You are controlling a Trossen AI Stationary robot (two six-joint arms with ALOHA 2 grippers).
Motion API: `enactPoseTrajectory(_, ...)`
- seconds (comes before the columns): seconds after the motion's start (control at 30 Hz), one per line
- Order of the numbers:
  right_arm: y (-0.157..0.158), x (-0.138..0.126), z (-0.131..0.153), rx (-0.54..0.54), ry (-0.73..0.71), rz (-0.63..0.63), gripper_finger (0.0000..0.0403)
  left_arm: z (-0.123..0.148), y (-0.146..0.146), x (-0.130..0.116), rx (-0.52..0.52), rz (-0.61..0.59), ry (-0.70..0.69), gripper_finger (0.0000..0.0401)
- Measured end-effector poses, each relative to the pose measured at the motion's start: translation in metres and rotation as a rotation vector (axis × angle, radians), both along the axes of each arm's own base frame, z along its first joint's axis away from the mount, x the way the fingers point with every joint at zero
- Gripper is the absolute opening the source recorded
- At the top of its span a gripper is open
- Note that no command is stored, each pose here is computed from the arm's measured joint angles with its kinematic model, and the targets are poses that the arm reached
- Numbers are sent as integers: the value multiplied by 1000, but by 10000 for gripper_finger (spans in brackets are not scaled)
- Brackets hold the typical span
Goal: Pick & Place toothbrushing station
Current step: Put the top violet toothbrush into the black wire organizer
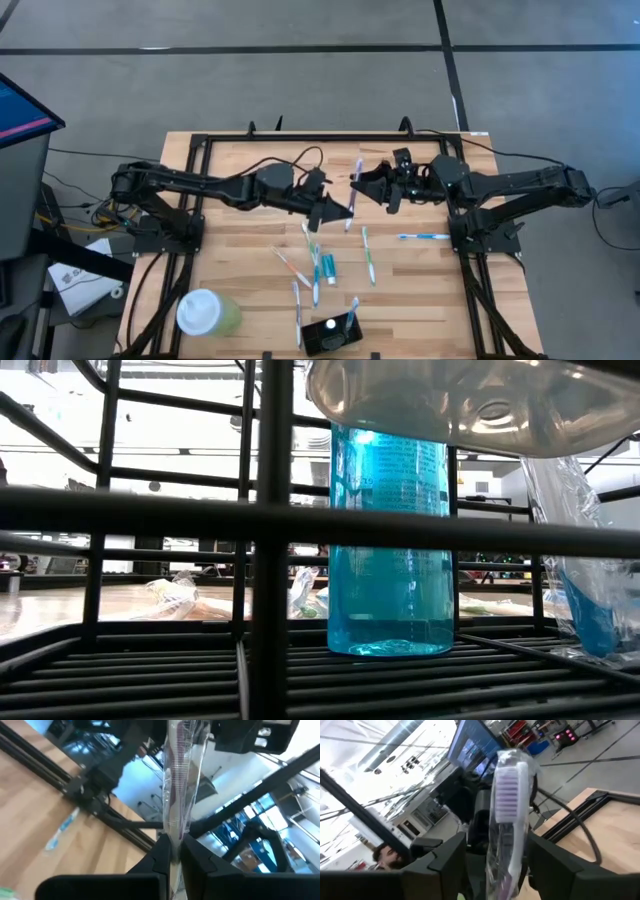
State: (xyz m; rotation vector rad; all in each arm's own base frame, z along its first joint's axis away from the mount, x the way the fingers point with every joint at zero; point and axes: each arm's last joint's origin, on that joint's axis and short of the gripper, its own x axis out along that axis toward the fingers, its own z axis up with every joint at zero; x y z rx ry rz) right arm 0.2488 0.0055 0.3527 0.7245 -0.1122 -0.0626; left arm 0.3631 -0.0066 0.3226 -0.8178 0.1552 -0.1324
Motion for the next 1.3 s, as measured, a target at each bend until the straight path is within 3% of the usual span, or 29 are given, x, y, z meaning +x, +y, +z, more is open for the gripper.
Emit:
enactPoseTrajectory(0.47, 0, 0, -1, 6, 13, -3, 206, 0, -1, 0, 3, -2, -5, 12)
enactPoseTrajectory(0.67, 0, 0, -1, 13, 14, -2, 158, 0, -1, 0, 3, -11, -2, 12)
enactPoseTrajectory(0.97, 0, 0, -3, 14, 30, -2, 22, 0, -1, 0, 16, -11, -2, 24)
enactPoseTrajectory(1.3, 4, -1, -2, -15, 22, -13, 9, -6, -6, -1, 17, -36, 58, 106)
